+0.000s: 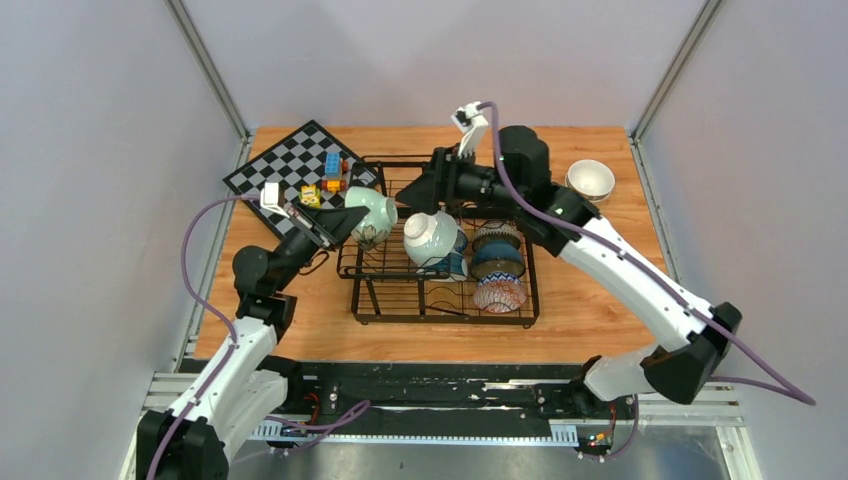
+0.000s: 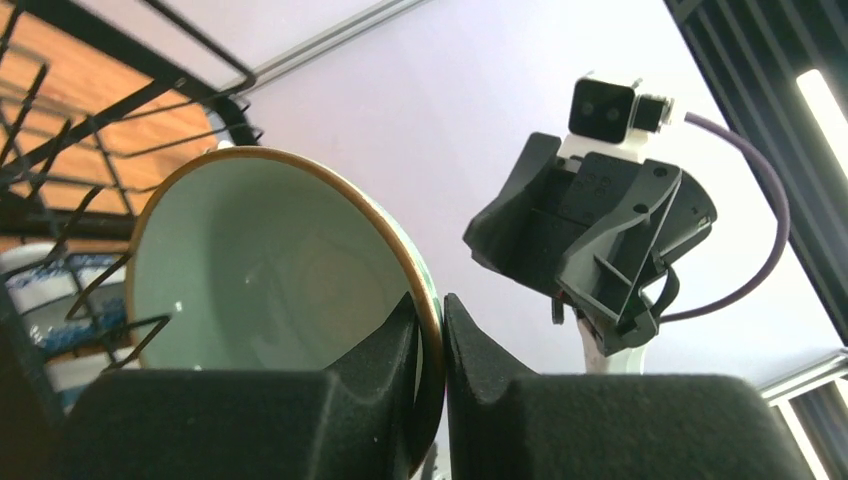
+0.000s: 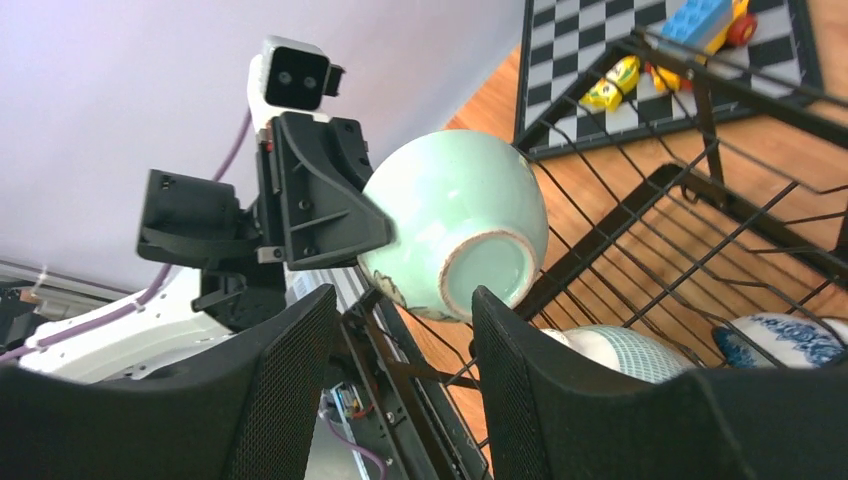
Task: Unload the bowls from the dish rack
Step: Pick up the bowl from the dish rack, then place the bowl at the center of the board.
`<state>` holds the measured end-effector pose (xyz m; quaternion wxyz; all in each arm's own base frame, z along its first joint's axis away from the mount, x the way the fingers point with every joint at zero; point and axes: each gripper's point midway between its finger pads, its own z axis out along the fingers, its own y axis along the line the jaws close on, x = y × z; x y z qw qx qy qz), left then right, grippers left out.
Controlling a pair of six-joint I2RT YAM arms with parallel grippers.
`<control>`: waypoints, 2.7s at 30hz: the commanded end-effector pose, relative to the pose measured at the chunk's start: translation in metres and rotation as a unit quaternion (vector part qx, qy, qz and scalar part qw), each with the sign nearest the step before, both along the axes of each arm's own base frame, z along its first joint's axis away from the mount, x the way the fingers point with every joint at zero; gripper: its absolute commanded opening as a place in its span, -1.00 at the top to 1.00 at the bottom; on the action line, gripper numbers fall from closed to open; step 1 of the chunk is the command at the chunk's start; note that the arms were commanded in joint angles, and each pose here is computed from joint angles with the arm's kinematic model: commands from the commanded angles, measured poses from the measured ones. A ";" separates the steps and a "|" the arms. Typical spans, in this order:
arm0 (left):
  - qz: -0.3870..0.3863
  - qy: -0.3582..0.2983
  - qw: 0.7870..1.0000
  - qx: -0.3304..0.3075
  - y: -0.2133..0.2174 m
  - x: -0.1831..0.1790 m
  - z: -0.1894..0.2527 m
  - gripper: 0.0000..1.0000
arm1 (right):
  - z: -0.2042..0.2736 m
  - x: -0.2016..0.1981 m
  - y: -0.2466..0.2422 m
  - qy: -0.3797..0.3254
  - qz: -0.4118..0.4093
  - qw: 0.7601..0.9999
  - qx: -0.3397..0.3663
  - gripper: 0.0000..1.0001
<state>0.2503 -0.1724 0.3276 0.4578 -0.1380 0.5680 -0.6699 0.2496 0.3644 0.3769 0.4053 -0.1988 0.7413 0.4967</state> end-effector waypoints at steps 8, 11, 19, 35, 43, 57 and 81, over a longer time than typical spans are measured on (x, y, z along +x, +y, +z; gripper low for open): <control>0.001 -0.143 0.989 -0.024 0.002 -0.004 0.110 1.00 | 0.048 -0.027 -0.059 -0.067 -0.032 0.996 0.041 -0.16; -0.005 -0.166 0.986 -0.018 -0.001 -0.002 0.137 1.00 | 0.055 -0.034 -0.080 -0.095 -0.061 0.993 0.040 -0.17; 0.031 -0.218 0.971 0.089 -0.011 -0.001 0.188 1.00 | 0.053 -0.047 -0.153 -0.159 -0.171 0.972 -0.003 -0.15; 0.018 -0.478 0.690 0.543 -0.102 -0.069 0.161 1.00 | 0.033 -0.074 -0.244 -0.170 -0.275 0.940 -0.112 -0.15; -0.006 -0.626 0.378 0.682 -0.141 -0.117 0.100 1.00 | 0.068 -0.103 -0.224 -0.177 -0.182 0.962 -0.097 -0.15; -0.150 -0.703 0.118 0.685 -0.157 -0.164 0.016 1.00 | 0.050 -0.133 -0.210 -0.084 -0.071 0.978 -0.179 -0.03; -0.303 -0.736 0.204 0.570 -0.219 -0.236 -0.053 1.00 | -0.045 -0.153 -0.216 -0.011 -0.002 0.957 -0.289 0.03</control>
